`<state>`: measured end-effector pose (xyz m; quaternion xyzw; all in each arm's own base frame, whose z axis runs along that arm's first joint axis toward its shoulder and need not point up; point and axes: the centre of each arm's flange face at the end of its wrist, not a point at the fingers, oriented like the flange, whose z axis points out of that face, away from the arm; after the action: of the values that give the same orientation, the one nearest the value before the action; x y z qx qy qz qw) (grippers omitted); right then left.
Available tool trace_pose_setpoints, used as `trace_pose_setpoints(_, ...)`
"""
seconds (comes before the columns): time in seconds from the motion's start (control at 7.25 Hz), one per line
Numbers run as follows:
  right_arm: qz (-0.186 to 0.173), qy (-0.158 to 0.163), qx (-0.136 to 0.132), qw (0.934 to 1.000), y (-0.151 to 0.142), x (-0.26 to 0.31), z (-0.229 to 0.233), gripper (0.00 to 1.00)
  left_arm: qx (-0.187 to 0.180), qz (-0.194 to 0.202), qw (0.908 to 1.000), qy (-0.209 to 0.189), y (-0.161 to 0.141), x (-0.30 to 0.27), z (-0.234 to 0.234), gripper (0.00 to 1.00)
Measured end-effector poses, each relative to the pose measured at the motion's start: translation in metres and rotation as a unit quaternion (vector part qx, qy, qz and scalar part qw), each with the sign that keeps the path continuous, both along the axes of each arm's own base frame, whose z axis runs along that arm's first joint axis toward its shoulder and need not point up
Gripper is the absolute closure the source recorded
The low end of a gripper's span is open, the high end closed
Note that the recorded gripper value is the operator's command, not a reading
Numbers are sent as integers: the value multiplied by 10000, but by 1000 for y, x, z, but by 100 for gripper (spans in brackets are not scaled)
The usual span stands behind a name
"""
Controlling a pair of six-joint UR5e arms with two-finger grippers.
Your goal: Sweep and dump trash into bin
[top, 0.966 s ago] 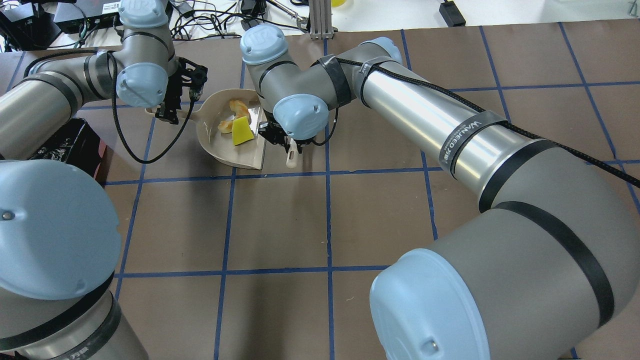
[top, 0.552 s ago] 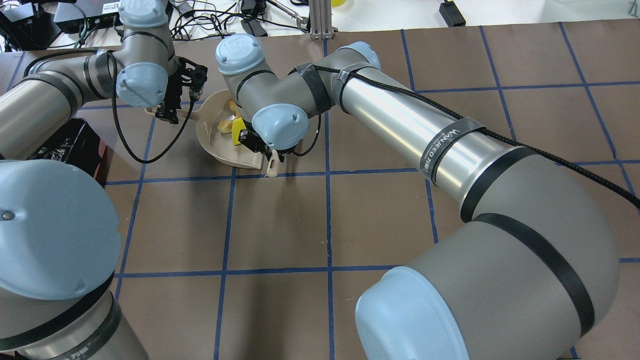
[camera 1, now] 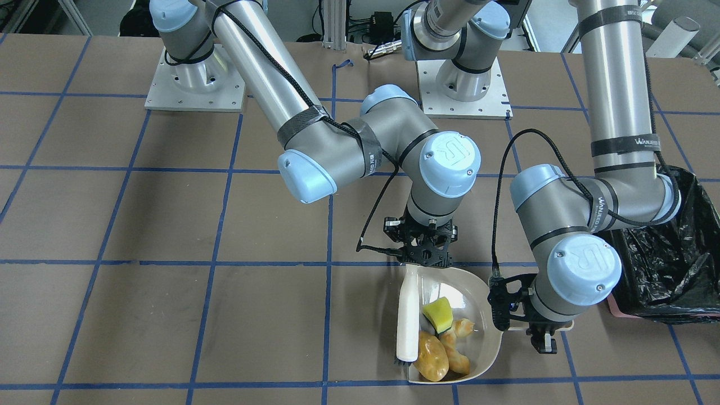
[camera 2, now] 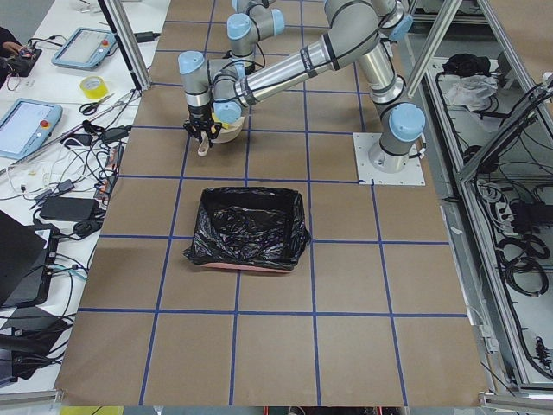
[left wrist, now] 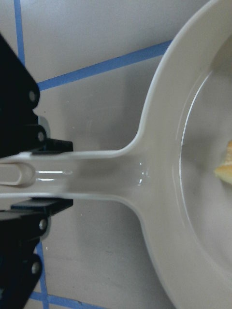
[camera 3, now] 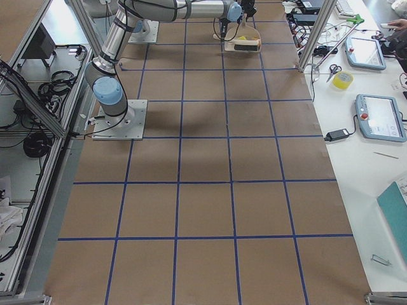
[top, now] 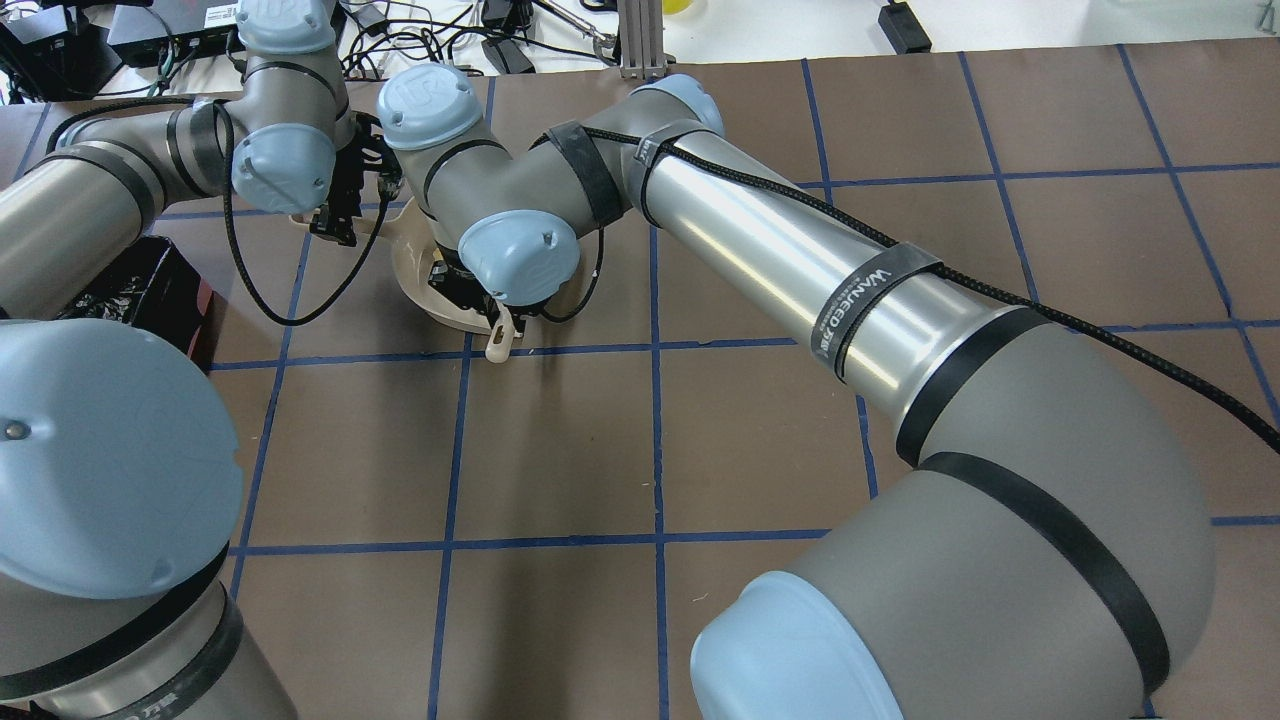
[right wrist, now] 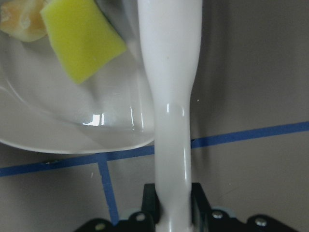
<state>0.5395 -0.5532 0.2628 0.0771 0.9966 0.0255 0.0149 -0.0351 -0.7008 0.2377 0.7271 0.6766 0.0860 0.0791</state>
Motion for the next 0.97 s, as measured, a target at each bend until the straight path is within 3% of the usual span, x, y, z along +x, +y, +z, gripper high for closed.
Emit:
trace_pose_setpoints(0.69, -290, -414, 123, 9986, 21, 35, 19, 100, -5, 0, 10000, 5, 0, 0, 0, 100)
trace_pose_setpoints(0.97, -335, -387, 199, 9985, 21, 31, 24, 100, -9, 0, 10000, 12, 0, 0, 1, 100)
